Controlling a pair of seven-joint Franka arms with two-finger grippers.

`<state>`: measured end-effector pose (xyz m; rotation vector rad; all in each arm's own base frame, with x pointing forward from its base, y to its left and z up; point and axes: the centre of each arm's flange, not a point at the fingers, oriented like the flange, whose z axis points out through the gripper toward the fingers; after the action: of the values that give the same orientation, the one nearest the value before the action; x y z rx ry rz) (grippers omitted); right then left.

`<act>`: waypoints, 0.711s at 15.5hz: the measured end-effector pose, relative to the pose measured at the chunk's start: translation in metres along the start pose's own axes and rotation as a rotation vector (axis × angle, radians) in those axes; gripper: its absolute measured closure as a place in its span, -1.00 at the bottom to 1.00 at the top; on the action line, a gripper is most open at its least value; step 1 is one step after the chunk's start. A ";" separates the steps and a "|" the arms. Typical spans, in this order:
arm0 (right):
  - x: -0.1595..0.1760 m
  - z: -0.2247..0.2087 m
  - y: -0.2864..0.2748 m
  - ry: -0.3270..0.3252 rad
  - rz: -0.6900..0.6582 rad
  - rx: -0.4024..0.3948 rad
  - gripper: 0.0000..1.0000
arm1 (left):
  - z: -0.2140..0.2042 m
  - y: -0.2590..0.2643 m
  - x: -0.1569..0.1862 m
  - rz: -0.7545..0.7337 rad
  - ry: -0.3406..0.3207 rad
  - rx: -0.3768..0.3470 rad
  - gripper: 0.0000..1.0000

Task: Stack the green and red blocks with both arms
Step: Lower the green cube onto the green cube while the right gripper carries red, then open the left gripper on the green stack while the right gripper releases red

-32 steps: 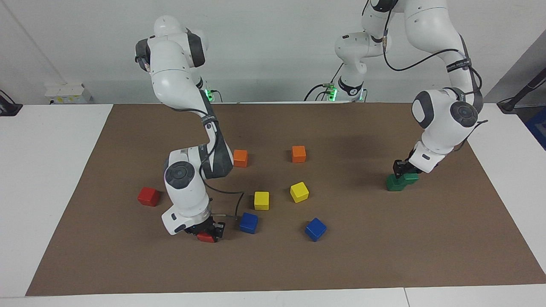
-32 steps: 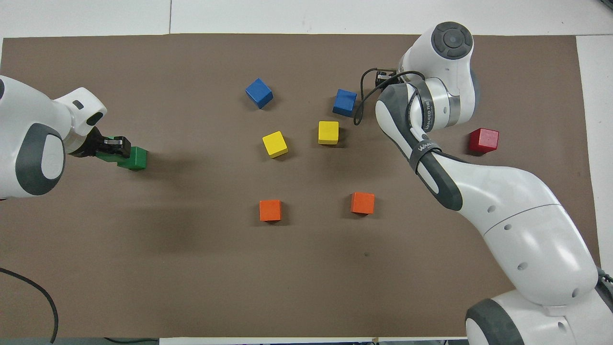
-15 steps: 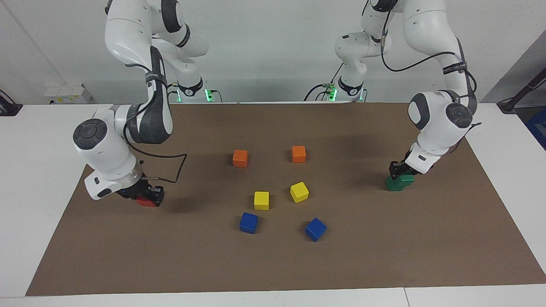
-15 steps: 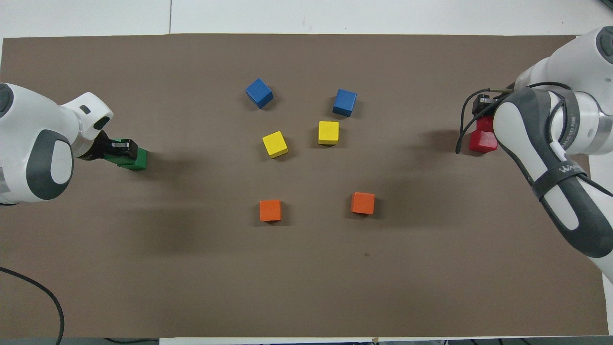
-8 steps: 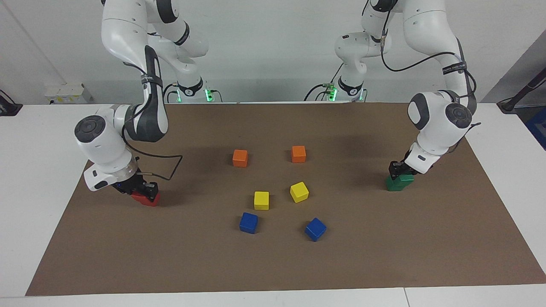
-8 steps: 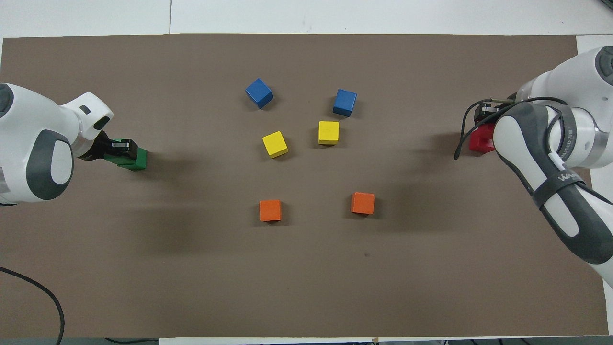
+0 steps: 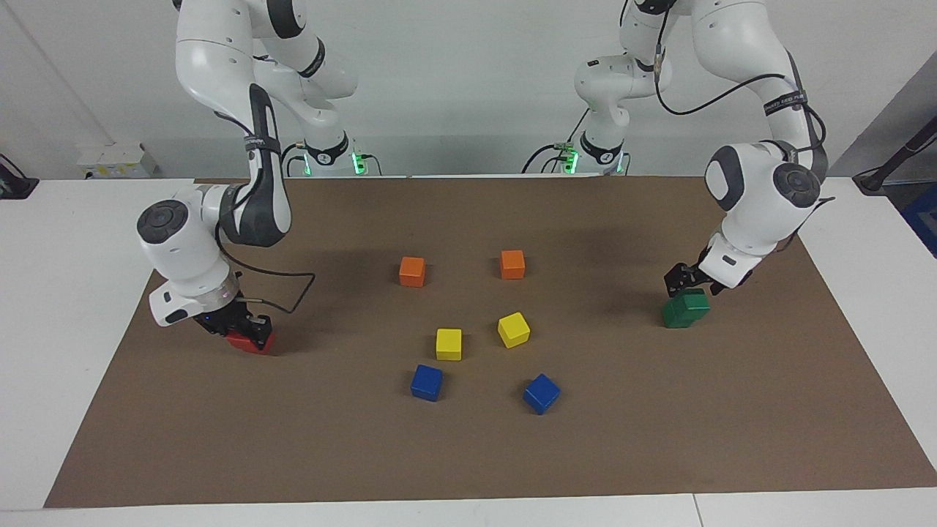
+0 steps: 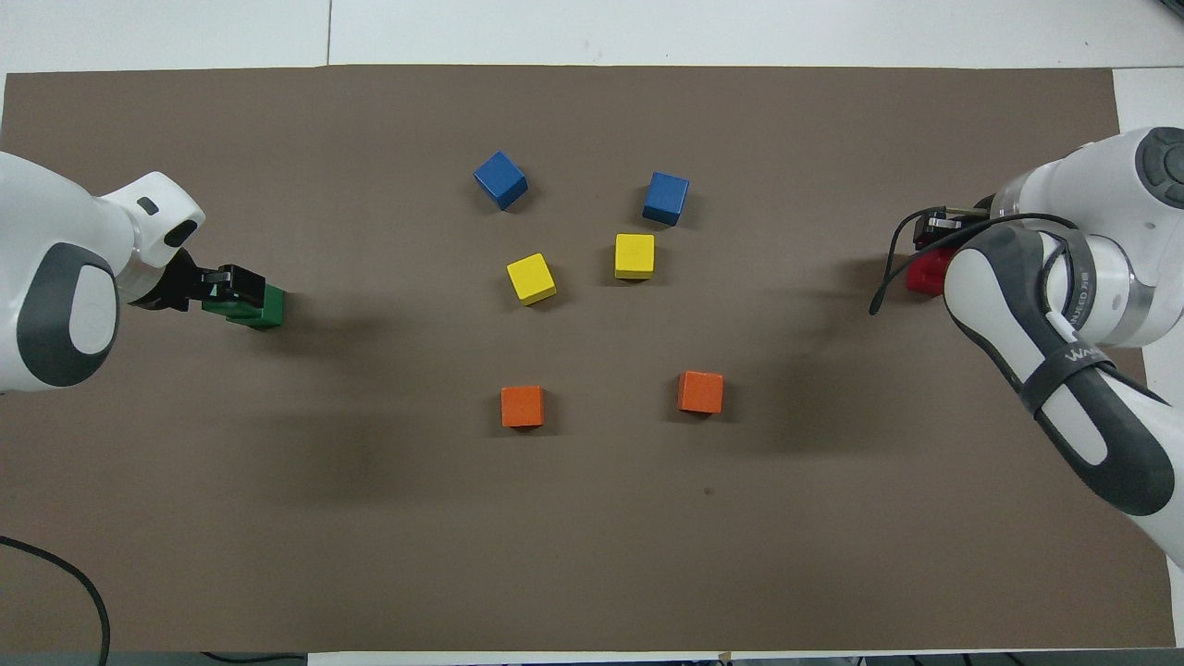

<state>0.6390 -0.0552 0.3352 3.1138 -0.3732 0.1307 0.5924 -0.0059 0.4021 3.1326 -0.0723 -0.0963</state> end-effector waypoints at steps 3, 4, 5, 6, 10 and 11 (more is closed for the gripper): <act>-0.001 0.001 0.000 -0.002 0.024 0.000 -0.21 | -0.051 0.002 -0.015 0.001 -0.033 0.005 -1.00; -0.002 0.002 0.000 -0.005 0.025 -0.001 -0.38 | -0.068 0.003 -0.021 0.001 -0.043 0.007 -1.00; -0.002 0.003 0.000 -0.007 0.025 -0.001 -0.58 | -0.084 0.004 -0.028 0.002 -0.044 0.009 -1.00; -0.003 0.003 0.000 -0.008 0.025 -0.001 -0.78 | -0.099 0.005 -0.035 0.002 -0.040 0.010 -1.00; -0.001 -0.006 -0.006 0.001 0.016 0.004 -1.00 | -0.137 0.015 -0.062 0.013 -0.034 0.015 -1.00; 0.002 -0.017 -0.008 -0.004 0.014 0.004 -1.00 | -0.141 0.017 -0.064 0.016 -0.028 0.016 -1.00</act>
<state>0.6410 -0.0475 0.3521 3.1165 -0.3947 0.1253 0.5364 -0.0189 0.5468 3.1464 -0.0985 -0.1405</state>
